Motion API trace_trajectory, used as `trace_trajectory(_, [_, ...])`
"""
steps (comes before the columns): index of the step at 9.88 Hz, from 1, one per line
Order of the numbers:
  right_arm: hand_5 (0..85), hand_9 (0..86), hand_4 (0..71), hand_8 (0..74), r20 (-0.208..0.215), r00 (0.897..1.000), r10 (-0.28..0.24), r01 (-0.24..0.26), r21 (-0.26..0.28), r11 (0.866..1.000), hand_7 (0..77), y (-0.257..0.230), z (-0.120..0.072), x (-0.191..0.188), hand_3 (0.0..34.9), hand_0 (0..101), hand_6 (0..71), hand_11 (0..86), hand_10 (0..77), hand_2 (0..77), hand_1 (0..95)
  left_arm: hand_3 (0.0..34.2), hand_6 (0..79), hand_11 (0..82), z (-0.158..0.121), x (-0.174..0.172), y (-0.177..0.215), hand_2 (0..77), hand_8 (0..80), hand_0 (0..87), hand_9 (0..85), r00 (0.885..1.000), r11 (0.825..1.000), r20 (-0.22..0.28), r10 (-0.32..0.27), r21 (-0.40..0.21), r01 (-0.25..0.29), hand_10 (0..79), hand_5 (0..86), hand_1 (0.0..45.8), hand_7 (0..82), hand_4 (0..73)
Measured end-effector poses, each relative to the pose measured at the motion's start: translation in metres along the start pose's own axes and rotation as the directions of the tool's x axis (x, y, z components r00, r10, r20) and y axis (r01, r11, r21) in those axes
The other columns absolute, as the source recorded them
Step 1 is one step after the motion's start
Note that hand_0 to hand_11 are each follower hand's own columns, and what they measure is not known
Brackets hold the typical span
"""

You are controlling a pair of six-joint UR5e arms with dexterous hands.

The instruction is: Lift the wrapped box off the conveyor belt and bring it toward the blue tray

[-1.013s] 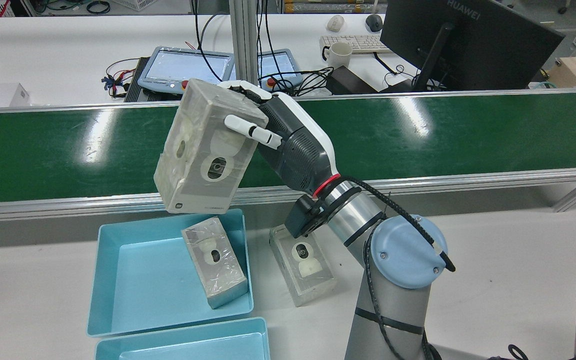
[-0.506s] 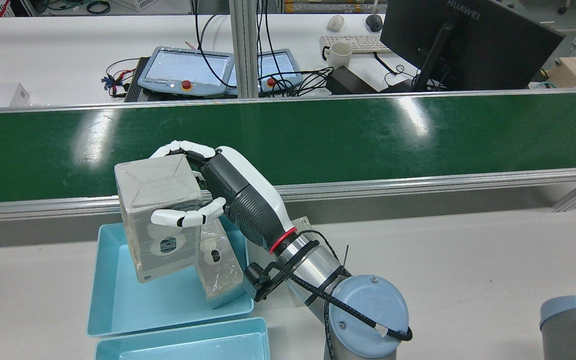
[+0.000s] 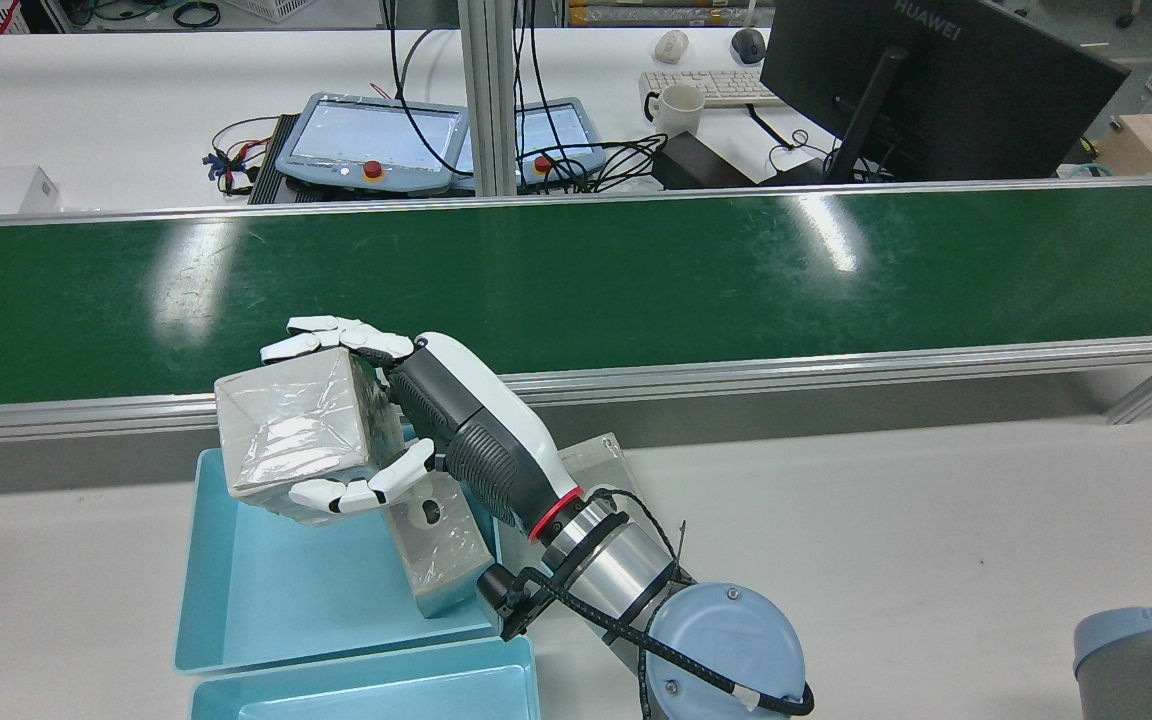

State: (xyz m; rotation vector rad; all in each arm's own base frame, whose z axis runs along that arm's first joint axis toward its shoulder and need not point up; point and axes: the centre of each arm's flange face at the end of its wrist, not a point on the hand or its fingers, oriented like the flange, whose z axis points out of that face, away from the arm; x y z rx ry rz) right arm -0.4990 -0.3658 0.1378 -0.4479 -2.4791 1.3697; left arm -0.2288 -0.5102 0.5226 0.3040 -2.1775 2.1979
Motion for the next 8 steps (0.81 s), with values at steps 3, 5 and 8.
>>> trace_trajectory(3, [14.2,2.7,28.9,0.0,0.007,1.000,0.007,-0.007,-0.002,1.000,21.3,0.000,0.000,-0.005,29.1,46,0.0,2.7,1.1,23.5,26.2,0.0,0.0,0.0,0.000,0.000,0.000,1.1,0.5,0.0,0.0,1.000,1.000,0.000,0.000,0.000,0.000,0.5,0.5,0.0,0.5,0.5])
trace_trajectory(5, [11.5,2.7,15.8,0.0,0.022,1.000,0.005,-0.005,-0.006,1.000,20.7,0.000,0.000,-0.017,29.4,48,0.0,2.7,1.1,15.8,16.4,0.0,0.0,0.0,0.000,0.000,0.000,0.5,0.5,0.0,0.0,1.000,1.000,0.000,0.000,0.000,0.000,0.0,0.5,0.0,0.5,0.5])
trace_trajectory(8, [14.7,2.2,15.8,0.0,0.072,0.997,-0.014,0.014,-0.003,1.000,20.2,-0.011,-0.006,-0.066,29.9,48,0.0,2.7,1.6,16.9,16.4,0.0,0.0,0.0,0.000,0.000,0.000,0.5,0.5,0.0,0.0,1.000,1.000,0.000,0.000,0.000,0.000,0.5,0.5,0.0,0.5,0.0])
